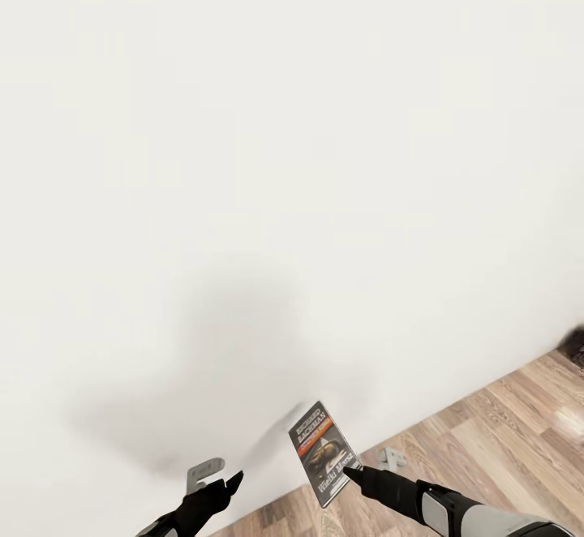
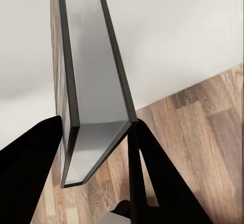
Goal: In the bedroom, move the book from the bed onto either nightstand, and place the two sandals side by side next to the bed.
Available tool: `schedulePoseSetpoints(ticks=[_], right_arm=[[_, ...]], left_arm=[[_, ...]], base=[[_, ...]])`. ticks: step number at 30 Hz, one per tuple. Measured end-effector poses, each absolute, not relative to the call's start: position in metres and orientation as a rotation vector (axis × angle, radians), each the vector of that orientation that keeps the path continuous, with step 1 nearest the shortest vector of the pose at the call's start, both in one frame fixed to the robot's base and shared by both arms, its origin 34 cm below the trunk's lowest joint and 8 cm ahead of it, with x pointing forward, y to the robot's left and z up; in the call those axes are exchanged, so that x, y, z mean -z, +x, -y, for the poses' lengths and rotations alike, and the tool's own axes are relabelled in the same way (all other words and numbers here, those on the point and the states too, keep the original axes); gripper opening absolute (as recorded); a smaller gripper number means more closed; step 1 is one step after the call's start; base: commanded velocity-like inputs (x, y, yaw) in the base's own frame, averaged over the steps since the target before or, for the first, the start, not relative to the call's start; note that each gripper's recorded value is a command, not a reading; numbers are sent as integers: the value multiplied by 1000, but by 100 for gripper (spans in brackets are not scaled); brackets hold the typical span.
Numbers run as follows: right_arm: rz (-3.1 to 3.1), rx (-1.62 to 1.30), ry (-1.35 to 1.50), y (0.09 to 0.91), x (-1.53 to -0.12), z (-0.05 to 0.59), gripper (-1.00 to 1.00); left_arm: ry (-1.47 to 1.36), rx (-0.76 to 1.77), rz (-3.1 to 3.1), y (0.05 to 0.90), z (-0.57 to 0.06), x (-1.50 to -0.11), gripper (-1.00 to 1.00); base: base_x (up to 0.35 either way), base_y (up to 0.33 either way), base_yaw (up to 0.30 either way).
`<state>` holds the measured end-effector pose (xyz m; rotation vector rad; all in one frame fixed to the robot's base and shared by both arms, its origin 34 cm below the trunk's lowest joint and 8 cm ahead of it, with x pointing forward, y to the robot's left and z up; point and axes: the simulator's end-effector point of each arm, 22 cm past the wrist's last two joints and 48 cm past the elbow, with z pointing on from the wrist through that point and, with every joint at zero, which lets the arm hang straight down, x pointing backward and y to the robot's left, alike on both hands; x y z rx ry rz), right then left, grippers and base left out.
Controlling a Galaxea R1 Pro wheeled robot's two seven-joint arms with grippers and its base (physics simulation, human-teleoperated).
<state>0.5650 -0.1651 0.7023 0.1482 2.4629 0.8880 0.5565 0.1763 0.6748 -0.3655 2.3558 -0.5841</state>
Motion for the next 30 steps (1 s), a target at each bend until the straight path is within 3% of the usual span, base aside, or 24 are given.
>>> schedulePoseSetpoints(ticks=[30], right_arm=[[-2480, -889, 154, 561, -695, 165, -100]], left_arm=[[-383, 607, -2405, 537, -167, -660, 100]], base=[[0, 0, -253]])
